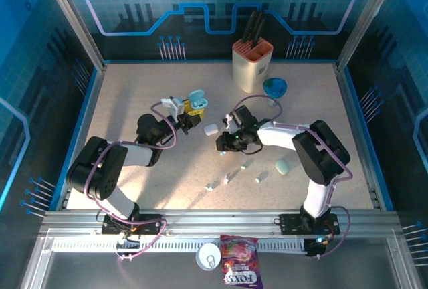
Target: Insert wireless bluetooth earbuds into charging case
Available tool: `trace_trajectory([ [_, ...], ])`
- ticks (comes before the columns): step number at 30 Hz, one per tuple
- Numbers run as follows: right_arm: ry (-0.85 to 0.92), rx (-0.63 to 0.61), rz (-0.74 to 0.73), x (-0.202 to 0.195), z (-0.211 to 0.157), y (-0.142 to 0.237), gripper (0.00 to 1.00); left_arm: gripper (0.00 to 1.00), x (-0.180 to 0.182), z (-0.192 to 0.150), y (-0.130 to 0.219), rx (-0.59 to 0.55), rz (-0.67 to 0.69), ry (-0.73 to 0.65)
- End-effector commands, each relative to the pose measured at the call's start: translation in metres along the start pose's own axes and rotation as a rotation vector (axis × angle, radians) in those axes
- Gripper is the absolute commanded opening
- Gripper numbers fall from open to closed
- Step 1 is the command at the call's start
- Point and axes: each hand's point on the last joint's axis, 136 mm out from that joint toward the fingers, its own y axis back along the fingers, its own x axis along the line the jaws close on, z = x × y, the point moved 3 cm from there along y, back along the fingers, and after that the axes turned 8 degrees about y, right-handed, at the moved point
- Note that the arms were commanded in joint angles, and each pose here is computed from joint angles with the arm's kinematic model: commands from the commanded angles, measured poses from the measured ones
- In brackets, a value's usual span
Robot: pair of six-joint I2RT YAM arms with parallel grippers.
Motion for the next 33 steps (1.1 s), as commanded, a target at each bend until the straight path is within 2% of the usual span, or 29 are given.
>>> trace_trajectory([
  [1, 0.013, 0.004, 0.017, 0.011, -0.009, 0.007, 0.3, 0.28, 0.0, 0.017, 0.0, -0.055, -0.002, -0.033],
  [12, 0.021, 0.006, 0.005, 0.011, -0.02, 0.011, 0.29, 0.28, -0.001, 0.019, 0.003, -0.059, 0.003, -0.04],
  [18, 0.07, -0.058, 0.084, 0.028, -0.009, 0.018, 0.4, 0.28, -0.001, 0.018, 0.003, -0.057, 0.0, -0.039],
  [23, 0.009, -0.109, 0.043, 0.019, -0.004, 0.02, 0.42, 0.28, -0.001, 0.019, 0.003, -0.058, -0.001, -0.039],
  [33, -0.001, -0.011, 0.08, 0.0, -0.007, 0.002, 0.38, 0.28, -0.002, 0.015, 0.004, -0.047, -0.007, -0.031],
])
